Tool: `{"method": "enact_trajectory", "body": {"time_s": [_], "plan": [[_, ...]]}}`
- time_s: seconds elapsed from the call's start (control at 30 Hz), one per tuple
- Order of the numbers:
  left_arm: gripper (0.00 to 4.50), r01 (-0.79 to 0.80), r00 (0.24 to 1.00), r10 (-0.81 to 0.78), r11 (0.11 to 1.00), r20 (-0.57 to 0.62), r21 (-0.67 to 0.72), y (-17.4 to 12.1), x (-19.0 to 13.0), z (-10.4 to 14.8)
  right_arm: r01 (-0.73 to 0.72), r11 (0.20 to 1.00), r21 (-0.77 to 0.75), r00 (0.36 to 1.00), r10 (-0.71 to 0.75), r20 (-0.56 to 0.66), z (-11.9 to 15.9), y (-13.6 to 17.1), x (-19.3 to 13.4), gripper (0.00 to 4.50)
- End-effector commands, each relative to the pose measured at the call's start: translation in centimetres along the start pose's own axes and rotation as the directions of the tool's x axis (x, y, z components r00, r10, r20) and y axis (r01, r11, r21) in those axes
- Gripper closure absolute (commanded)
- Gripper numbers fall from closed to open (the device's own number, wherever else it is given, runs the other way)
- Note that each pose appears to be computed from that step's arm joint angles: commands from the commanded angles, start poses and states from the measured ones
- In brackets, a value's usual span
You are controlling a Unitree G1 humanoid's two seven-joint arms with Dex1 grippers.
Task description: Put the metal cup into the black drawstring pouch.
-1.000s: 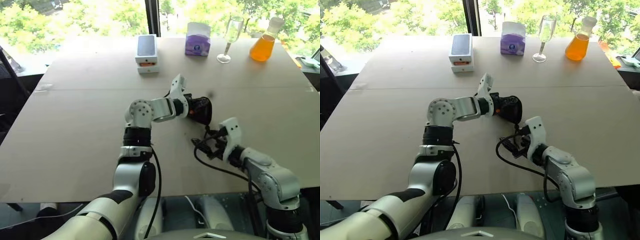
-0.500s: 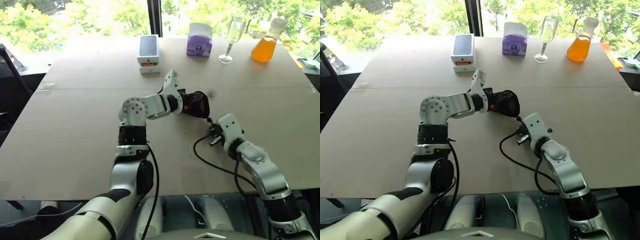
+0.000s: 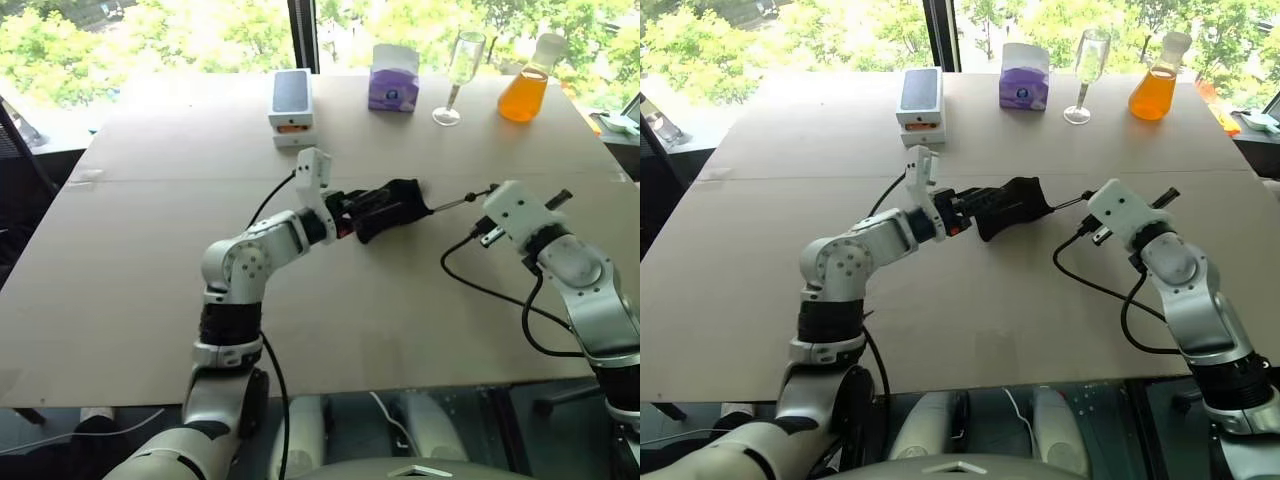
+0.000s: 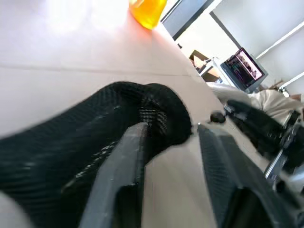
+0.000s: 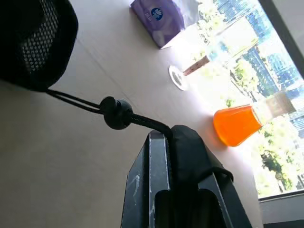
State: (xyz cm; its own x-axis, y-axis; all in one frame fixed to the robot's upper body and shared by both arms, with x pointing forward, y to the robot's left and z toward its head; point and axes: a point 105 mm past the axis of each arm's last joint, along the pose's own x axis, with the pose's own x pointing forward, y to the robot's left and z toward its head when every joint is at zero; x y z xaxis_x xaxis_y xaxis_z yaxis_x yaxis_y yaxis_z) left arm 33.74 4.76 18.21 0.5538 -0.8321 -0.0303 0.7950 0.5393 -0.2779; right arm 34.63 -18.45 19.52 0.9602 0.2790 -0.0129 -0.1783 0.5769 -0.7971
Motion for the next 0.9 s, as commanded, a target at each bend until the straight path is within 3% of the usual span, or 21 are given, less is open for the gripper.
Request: {"method": "enact_trajectory", "body": {"time_s": [0.03, 0.2, 0.43, 0.6, 0.9], "plan": [[2.0, 0.164, 0.984, -0.172, 0.974, 0.039, 0.156, -3.6, 0.3, 1.2, 0.047, 0.994, -0.102, 0.991, -0.034, 0.127, 3.4, -2.7, -0.5, 4.5], [2.0, 0.241, 0.96, -0.265, 0.946, 0.088, 0.215, -5.2, 1.7, 3.3, 0.038, 0.987, -0.158, 0.984, -0.009, 0.18, 5.3, -3.8, -0.8, 4.5], [2.0, 0.234, 0.962, -0.268, 0.912, 0.056, 0.337, -4.5, 4.3, 4.5, 0.047, 0.982, -0.181, 0.967, 0.0, 0.253, 7.8, -4.6, -1.5, 4.5], [2.0, 0.265, 0.952, -0.305, 0.859, 0.022, 0.438, -4.9, 6.5, 4.6, 0.027, 0.978, -0.205, 0.965, 0.028, 0.261, 8.3, -4.5, -1.9, 4.5], [2.0, 0.272, 0.938, -0.342, 0.833, 0.062, 0.482, -6.4, 9.0, 5.4, 0.012, 0.979, -0.206, 0.965, 0.043, 0.259, 8.6, -4.0, -2.2, 4.5]]}}
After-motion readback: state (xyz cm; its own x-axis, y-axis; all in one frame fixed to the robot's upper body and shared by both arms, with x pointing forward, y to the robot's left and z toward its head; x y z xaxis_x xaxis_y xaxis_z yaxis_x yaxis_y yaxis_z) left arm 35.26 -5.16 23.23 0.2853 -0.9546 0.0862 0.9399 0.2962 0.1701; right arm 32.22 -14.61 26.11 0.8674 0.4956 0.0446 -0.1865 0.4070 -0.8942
